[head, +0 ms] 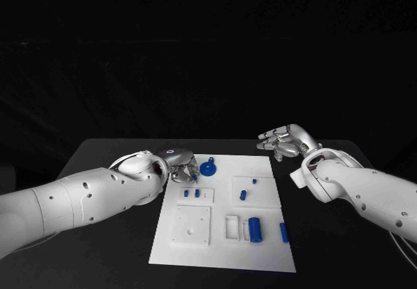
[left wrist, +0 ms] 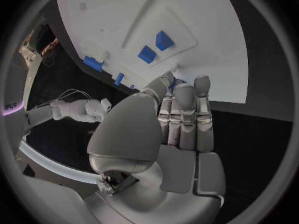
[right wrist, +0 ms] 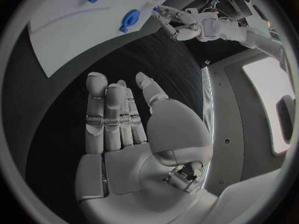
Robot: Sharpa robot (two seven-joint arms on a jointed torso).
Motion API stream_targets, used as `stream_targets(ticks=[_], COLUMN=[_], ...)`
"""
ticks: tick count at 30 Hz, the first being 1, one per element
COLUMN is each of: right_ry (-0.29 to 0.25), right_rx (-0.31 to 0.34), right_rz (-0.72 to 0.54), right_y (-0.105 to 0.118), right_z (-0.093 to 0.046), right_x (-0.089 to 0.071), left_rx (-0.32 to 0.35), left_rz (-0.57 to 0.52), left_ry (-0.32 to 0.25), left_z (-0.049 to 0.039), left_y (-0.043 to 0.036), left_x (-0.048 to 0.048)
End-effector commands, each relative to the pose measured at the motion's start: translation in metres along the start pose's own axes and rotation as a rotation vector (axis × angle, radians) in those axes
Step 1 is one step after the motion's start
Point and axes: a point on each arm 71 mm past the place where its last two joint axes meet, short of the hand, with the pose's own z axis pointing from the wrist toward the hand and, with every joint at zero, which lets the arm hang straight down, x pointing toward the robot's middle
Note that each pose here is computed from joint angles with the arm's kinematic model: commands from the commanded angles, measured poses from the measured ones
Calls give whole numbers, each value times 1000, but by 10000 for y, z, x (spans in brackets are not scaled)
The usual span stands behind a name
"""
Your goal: Assemble the parts on the task board
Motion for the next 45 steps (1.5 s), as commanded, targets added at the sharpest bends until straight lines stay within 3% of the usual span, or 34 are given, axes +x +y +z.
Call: stream_targets(ticks=[1,10,19,45], right_ry=[16,18,20,22], right_rx=[-15,-16,-18,-18], right_rz=[-6,-5,-4,-3], right_y=[19,24,29,30], right_z=[0,2,9,18], right_x=[19,26,38,54], left_rx=[5,0,8,-13], left_rz=[22,27,37,87], left_ry=[20,38,47,94], left_z=[11,13,34,49], left_y=[-16,-7,-48,-15], left_x=[21,54,79,156])
